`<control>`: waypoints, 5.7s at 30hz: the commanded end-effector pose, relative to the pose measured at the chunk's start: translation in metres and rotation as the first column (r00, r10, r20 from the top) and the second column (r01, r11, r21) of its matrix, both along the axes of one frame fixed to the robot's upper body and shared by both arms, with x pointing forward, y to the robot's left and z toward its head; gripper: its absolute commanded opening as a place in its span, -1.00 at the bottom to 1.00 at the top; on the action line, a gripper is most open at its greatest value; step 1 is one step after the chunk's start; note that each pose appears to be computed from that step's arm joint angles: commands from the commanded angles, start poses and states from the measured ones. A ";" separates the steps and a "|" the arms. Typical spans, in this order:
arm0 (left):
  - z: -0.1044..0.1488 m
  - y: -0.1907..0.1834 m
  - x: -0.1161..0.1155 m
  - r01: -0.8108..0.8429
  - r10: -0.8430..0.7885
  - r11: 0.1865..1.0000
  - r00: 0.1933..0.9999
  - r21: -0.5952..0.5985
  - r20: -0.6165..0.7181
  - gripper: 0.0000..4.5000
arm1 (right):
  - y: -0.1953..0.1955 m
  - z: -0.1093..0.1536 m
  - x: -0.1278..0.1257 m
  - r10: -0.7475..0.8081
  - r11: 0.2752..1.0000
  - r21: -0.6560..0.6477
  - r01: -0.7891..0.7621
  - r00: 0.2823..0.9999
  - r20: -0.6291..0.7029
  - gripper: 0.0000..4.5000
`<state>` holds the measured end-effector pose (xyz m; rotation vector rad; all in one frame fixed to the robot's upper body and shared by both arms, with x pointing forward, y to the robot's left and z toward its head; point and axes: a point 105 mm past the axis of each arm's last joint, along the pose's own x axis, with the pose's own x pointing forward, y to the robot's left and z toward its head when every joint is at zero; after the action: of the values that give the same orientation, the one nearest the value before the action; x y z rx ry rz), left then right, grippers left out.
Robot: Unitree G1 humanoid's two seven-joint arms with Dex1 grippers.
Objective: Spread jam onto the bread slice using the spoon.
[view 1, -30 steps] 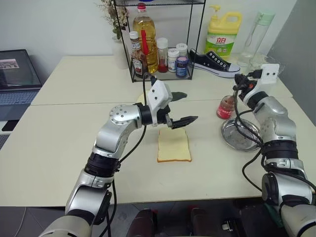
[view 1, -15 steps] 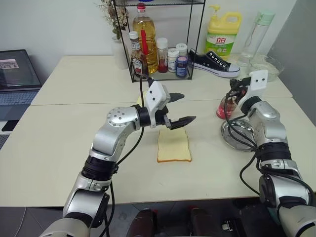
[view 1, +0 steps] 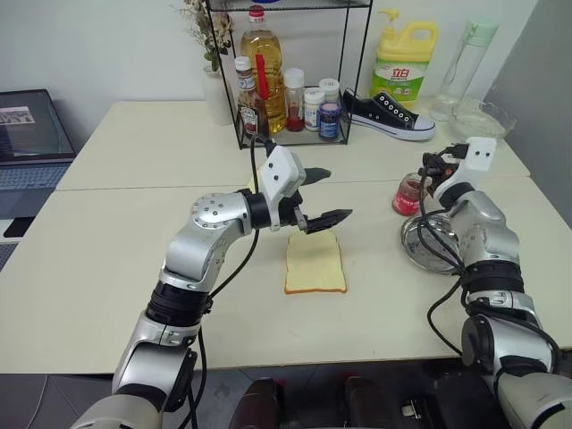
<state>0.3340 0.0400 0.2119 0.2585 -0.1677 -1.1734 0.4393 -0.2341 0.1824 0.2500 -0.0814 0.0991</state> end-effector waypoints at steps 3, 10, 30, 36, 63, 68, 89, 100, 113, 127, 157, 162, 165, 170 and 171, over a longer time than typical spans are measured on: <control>0.018 0.001 -0.003 0.006 -0.004 1.000 0.998 -0.028 0.060 1.00 | -0.008 0.030 0.000 -0.025 0.991 0.130 0.017 0.998 0.065 -0.99; 0.020 0.003 0.001 -0.004 0.006 0.999 0.998 -0.034 0.058 1.00 | -0.020 0.038 0.000 -0.059 0.966 0.257 0.041 0.996 0.062 -0.99; 0.022 0.003 0.009 -0.007 0.010 0.999 0.998 -0.044 0.060 1.00 | -0.050 0.047 -0.006 -0.141 0.809 0.582 0.085 0.989 0.051 -0.99; 0.023 0.002 0.010 0.000 0.002 0.999 0.998 -0.042 0.060 1.00 | -0.058 0.053 -0.010 -0.159 0.752 0.655 0.074 0.985 0.072 -0.99; -0.039 0.090 -0.035 -0.088 0.111 0.981 0.986 0.175 -0.128 1.00 | 0.120 0.090 -0.055 0.279 0.769 0.553 -0.321 0.947 0.160 -0.99; -0.055 0.118 -0.053 -0.176 0.217 0.960 0.958 0.216 -0.186 1.00 | 0.161 0.066 -0.063 0.380 0.791 0.474 -0.387 0.918 0.117 -0.99; -0.060 0.110 -0.061 -0.259 0.291 0.951 0.934 0.168 -0.206 1.00 | 0.221 -0.020 -0.067 0.526 0.848 0.099 -0.521 0.850 -0.025 -0.99; -0.054 0.107 -0.053 -0.240 0.271 0.956 0.943 0.172 -0.191 1.00 | 0.199 -0.017 -0.065 0.477 0.878 -0.023 -0.478 0.879 -0.013 -0.99; -0.051 0.104 -0.048 -0.215 0.246 0.961 0.951 0.173 -0.186 1.00 | 0.176 -0.008 -0.076 0.457 0.889 -0.011 -0.458 0.889 -0.020 -0.99; -0.063 0.098 -0.091 0.015 0.054 0.969 0.961 0.246 -0.271 1.00 | 0.213 0.003 -0.105 0.639 0.732 0.324 -0.599 0.769 -0.023 -0.99; -0.064 0.096 -0.089 0.036 0.040 0.967 0.957 0.254 -0.289 1.00 | 0.205 -0.019 -0.115 0.684 0.710 -0.152 -0.687 0.725 -0.081 -0.99; -0.064 0.093 -0.087 0.042 0.034 0.966 0.958 0.255 -0.285 1.00 | 0.201 -0.012 -0.114 0.676 0.719 -0.155 -0.678 0.733 -0.075 -0.99; -0.063 0.095 -0.085 0.041 0.035 0.965 0.958 0.257 -0.284 1.00 | 0.199 -0.009 -0.115 0.674 0.720 -0.155 -0.676 0.735 -0.077 -0.99; -0.064 0.096 -0.083 0.038 0.036 0.966 0.959 0.255 -0.280 1.00 | 0.195 -0.016 -0.117 0.662 0.724 -0.174 -0.667 0.743 -0.095 -0.99; -0.064 0.096 -0.083 0.038 0.035 0.966 0.960 0.255 -0.278 1.00 | 0.195 -0.018 -0.117 0.661 0.724 -0.177 -0.667 0.744 -0.097 -0.99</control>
<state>0.2511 0.1385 0.1404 0.2911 0.2779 -1.2132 0.3269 -0.0408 0.1538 0.0804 0.1084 0.8147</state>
